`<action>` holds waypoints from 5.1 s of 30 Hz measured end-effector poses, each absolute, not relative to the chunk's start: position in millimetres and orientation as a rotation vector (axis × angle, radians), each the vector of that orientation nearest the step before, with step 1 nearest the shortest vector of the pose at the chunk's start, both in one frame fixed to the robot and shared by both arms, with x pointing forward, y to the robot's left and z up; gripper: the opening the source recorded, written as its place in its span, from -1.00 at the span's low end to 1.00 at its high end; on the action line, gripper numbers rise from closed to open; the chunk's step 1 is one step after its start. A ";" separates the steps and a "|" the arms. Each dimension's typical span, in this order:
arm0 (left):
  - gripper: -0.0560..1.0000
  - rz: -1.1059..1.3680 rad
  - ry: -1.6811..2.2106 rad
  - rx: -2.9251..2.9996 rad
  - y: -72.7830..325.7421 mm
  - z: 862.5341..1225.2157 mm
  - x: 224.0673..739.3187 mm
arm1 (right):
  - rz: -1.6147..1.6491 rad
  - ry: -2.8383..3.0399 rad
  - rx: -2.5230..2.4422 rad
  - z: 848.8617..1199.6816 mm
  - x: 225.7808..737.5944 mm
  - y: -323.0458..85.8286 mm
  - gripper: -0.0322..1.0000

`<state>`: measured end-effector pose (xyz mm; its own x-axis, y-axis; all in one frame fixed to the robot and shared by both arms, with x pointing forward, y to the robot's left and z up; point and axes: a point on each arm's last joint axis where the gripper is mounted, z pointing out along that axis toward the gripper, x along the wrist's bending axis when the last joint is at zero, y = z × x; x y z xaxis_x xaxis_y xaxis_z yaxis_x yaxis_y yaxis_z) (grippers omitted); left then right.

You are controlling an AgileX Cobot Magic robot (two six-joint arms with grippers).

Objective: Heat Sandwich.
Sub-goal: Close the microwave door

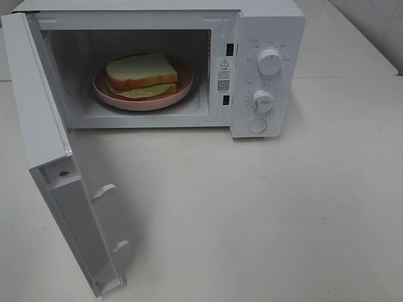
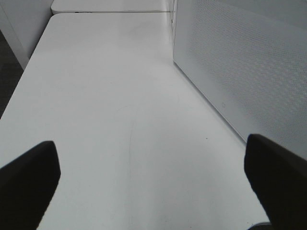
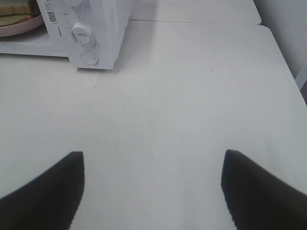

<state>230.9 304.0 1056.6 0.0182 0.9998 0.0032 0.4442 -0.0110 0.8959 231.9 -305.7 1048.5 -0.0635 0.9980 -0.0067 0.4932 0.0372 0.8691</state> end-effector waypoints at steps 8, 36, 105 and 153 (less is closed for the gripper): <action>0.97 0.954 1.514 1.546 303.8 1064.5 234.6 | 0.946 1.639 1.532 1048.5 231.9 -305.7 0.54; -0.89 0.797 1.662 1.725 297.1 1051.5 370.3 | 0.947 1.638 1.531 1048.6 232.0 -305.7 0.54; -0.89 0.696 1.126 1.571 221.1 922.7 497.9 | 0.947 1.638 1.531 1048.6 232.0 -305.7 0.54; -0.89 0.607 1.021 1.638 72.8 947.0 572.4 | 0.948 1.639 1.532 1048.6 232.0 -305.6 0.54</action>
